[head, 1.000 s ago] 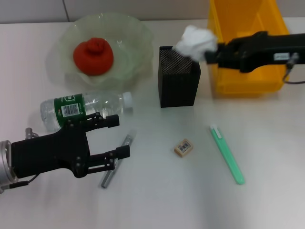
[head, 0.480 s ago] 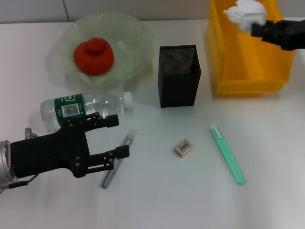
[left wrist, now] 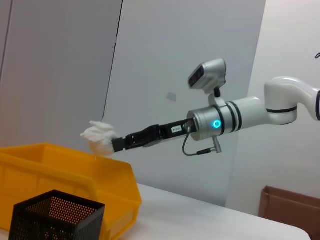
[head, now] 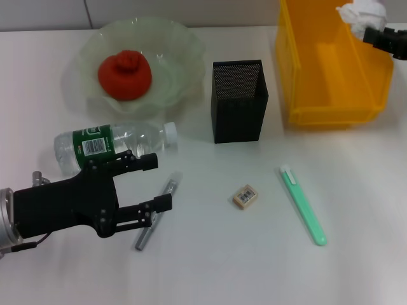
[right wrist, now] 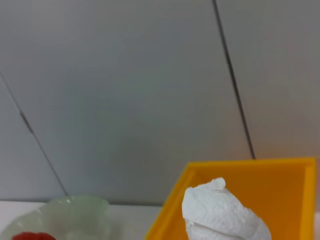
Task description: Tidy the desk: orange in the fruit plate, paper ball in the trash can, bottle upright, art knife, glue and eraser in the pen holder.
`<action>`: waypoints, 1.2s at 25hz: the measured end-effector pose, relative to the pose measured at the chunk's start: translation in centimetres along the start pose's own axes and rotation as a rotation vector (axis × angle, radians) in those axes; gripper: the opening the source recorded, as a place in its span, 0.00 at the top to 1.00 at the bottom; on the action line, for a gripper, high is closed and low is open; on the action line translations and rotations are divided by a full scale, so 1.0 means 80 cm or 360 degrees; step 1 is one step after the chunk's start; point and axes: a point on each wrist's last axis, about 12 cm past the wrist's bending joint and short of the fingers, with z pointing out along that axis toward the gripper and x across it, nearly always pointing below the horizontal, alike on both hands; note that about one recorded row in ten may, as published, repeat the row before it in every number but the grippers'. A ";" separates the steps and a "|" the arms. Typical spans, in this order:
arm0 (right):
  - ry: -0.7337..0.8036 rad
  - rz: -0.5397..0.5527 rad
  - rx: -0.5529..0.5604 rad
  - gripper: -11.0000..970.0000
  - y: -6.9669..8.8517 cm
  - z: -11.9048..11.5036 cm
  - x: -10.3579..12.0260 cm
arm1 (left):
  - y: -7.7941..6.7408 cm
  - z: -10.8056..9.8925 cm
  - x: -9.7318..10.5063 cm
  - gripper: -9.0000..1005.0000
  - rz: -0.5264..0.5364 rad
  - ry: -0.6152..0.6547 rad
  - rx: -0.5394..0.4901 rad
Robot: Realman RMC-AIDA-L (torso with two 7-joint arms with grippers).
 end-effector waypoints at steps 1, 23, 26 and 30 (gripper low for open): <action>0.0017 -0.0003 0.0014 0.65 -0.001 0.003 0.002 | 0.000 0.000 0.000 0.25 0.0000 -0.0001 0.0001; 0.0011 -0.0115 -0.0446 0.34 0.049 0.003 -0.012 | -0.003 -0.001 0.000 0.25 -0.0006 -0.0019 0.0005; 0.0002 -0.0201 -0.0676 0.34 0.067 -0.004 -0.007 | -0.003 -0.002 0.000 0.25 -0.0005 -0.0020 0.0004; -0.0059 -0.0252 -0.0944 0.34 0.081 -0.006 0.027 | -0.002 -0.002 -0.001 0.25 -0.0004 -0.0026 -0.0001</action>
